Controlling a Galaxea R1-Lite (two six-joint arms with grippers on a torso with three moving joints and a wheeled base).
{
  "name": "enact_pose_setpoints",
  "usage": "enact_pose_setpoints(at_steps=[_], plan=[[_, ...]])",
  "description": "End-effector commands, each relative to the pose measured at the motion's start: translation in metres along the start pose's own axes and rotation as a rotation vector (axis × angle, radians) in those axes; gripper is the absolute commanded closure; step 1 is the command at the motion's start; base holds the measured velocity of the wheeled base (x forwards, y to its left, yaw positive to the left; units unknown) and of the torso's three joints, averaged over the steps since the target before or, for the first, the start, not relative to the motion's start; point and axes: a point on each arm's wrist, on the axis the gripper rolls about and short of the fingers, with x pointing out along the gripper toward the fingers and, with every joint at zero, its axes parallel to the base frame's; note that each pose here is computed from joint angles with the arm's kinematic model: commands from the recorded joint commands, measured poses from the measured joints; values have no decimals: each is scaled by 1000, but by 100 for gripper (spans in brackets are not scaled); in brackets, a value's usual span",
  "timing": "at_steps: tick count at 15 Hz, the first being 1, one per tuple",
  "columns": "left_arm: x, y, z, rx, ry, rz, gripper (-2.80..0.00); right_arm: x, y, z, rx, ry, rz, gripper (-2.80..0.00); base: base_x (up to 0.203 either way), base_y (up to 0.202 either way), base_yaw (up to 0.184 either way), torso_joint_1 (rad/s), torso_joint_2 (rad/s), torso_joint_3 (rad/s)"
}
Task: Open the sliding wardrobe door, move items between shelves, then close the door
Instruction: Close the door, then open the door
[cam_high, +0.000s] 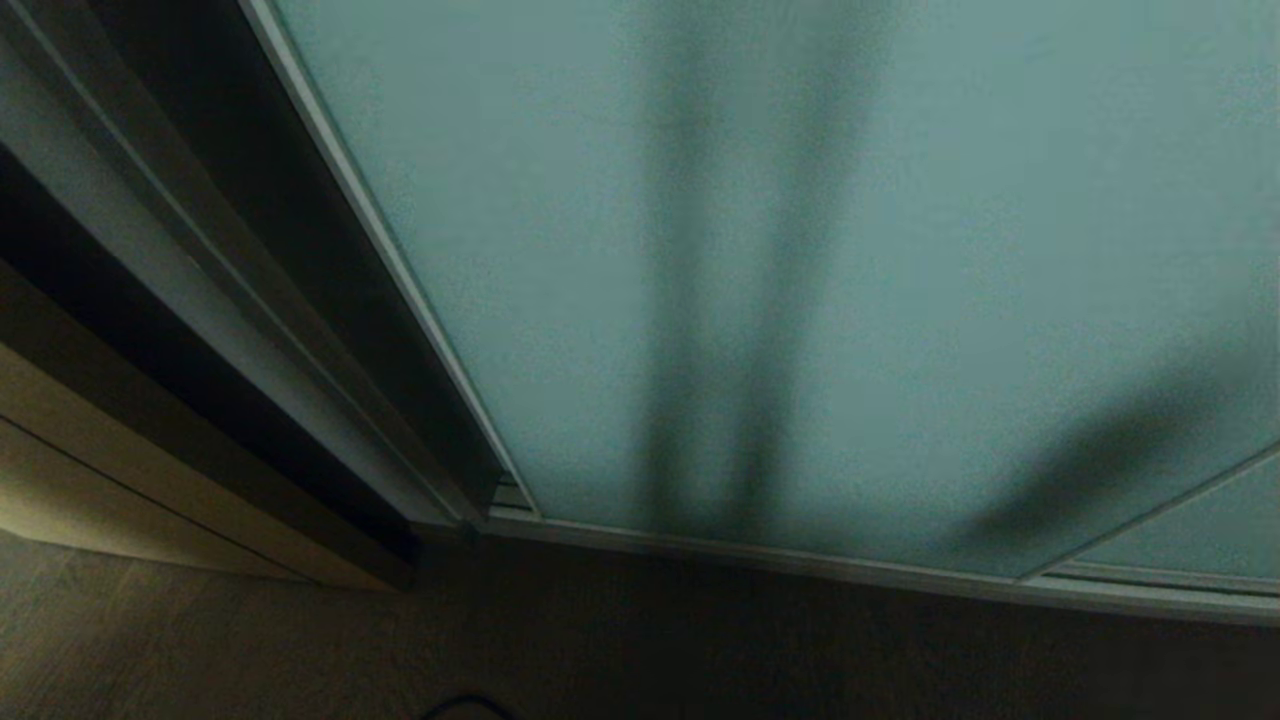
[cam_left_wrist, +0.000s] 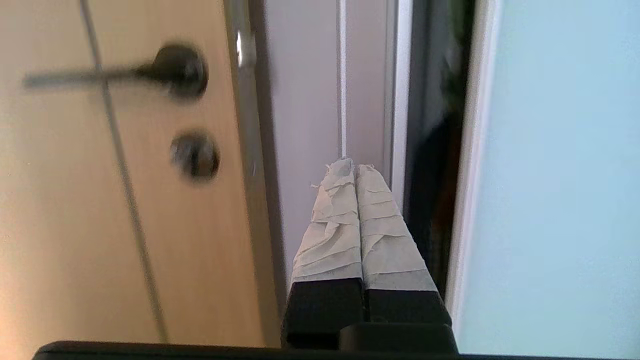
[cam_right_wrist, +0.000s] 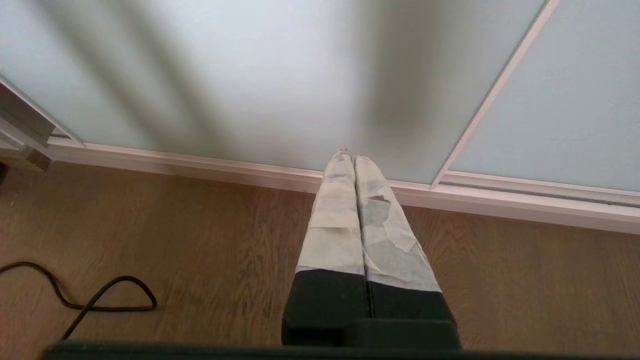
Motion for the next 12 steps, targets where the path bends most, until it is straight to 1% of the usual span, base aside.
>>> enact_pose_setpoints(at_steps=[1,3,5,7,9,10,12], plan=[[50,-11,-23,11,60,5,0,0,0,0,0,-1,1,0,0,0,0,0,0,0],[73,-15,-28,5,45,12,0,0,0,0,0,-1,0,0,0,0,0,0,0,0],[92,-20,-38,-3,66,-11,0,0,0,0,0,-1,1,0,0,0,0,0,0,0],[112,-24,-43,-33,78,-32,0,0,0,0,0,-1,0,0,0,0,0,0,0,0],[132,-29,-54,-51,107,-50,0,0,0,0,0,-1,1,0,0,0,0,0,0,0],[140,-32,-60,-65,124,-71,0,0,0,0,0,-1,0,0,0,0,0,0,0,0],[153,-37,-78,-89,168,-97,0,0,0,0,0,-1,0,0,0,0,0,0,0,0]])
